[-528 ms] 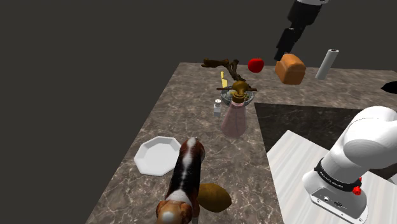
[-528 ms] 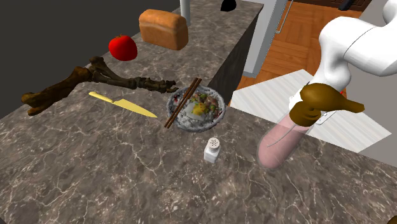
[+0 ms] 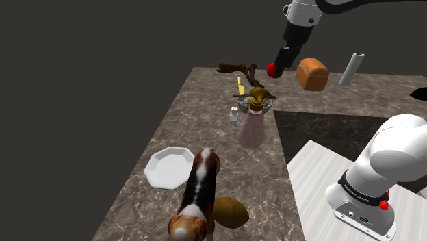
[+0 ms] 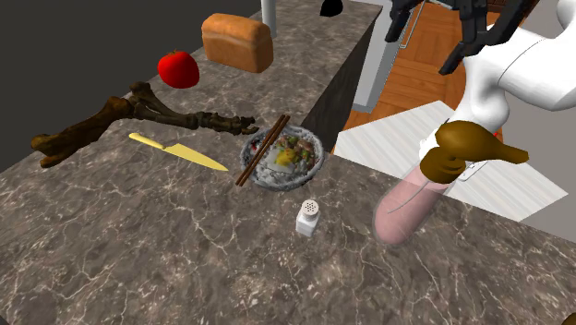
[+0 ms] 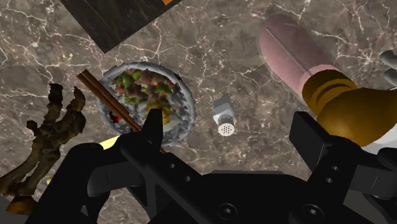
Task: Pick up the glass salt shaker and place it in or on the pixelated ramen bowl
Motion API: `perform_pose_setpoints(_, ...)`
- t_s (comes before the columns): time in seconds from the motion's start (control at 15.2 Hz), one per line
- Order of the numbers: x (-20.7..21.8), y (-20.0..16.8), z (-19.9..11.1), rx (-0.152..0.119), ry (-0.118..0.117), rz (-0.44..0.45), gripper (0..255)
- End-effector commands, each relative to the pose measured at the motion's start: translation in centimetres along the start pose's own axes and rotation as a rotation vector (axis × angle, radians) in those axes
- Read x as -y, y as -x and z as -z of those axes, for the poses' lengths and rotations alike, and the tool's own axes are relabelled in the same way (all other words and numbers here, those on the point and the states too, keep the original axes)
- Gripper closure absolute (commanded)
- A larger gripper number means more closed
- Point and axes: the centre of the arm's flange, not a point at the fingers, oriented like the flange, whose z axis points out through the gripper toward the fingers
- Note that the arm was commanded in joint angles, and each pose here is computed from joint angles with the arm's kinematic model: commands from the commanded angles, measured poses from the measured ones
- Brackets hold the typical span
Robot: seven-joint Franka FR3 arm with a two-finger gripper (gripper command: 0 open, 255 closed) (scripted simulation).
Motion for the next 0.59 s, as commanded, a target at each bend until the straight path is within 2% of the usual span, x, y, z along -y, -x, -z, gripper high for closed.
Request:
perform_pose_setpoints(0.0, 0.2, -1.7, -2.2, 0.011, -0.005, 0.006, 0)
perform_pose_setpoints(0.53, 1.4, -8.5, -10.7, 0.06, -0.027, 0.031, 0)
